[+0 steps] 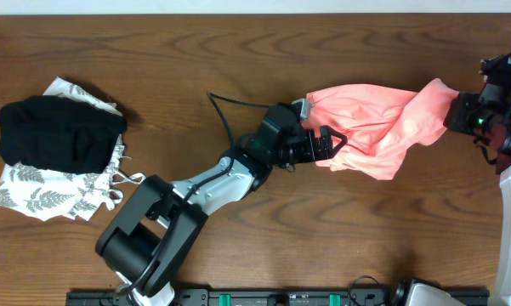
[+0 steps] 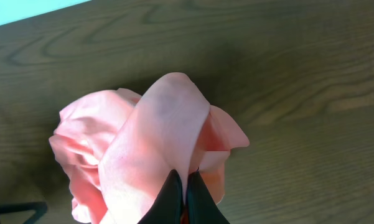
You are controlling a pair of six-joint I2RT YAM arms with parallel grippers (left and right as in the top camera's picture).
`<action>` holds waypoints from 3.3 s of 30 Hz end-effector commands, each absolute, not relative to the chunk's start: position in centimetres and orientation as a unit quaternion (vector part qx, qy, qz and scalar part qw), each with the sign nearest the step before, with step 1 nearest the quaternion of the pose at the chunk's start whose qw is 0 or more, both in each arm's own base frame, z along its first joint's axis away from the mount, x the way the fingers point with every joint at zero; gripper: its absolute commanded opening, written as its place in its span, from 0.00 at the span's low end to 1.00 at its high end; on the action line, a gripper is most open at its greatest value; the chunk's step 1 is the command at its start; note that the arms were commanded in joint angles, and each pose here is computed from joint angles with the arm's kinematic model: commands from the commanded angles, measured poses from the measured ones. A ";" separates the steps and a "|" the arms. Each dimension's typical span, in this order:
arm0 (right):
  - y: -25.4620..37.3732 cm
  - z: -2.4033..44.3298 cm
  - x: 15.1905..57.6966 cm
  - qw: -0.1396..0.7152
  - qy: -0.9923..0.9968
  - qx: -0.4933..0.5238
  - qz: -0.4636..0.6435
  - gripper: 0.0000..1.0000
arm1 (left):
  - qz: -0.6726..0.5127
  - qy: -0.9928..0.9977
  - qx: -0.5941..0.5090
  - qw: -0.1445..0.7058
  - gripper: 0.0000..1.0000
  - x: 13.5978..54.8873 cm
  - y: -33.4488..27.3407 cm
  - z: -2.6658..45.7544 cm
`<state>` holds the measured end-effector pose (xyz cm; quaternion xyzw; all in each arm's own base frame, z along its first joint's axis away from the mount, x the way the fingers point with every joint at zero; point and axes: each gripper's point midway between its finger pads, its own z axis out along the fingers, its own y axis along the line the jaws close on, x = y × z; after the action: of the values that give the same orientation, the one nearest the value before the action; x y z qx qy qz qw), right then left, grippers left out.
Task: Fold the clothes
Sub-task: 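Reach the left gripper to the shirt's left end and grasp it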
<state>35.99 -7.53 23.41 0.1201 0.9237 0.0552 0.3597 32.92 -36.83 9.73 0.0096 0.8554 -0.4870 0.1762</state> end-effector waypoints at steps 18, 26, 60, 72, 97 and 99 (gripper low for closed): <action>-7.5 23.6 36.2 0.361 0.922 0.126 0.055 0.01 | -0.502 0.848 0.014 0.168 0.99 37.1 -39.2 8.5; -7.1 23.7 36.3 0.363 0.920 0.130 0.070 0.01 | -0.503 0.849 0.033 0.158 0.96 35.6 -41.4 7.9; -4.8 24.0 36.6 0.364 0.919 0.101 0.109 0.01 | -0.390 0.897 0.083 0.191 0.25 38.4 -35.3 6.8; -4.7 23.8 36.4 0.358 0.922 0.103 0.111 0.01 | -0.405 0.899 0.016 0.166 0.55 38.1 -38.0 3.7; -4.5 23.5 36.0 0.348 0.925 0.104 0.114 0.01 | -0.357 0.901 -0.004 0.245 0.62 41.9 -35.7 2.3; -4.4 23.4 35.9 0.346 0.925 0.104 0.116 0.01 | -0.353 0.904 -0.006 0.240 0.62 41.8 -35.6 1.6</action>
<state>35.83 -4.72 23.26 0.1016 0.9258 0.1104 0.3470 41.64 -35.79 3.16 -0.0075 0.8981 -0.3670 0.2422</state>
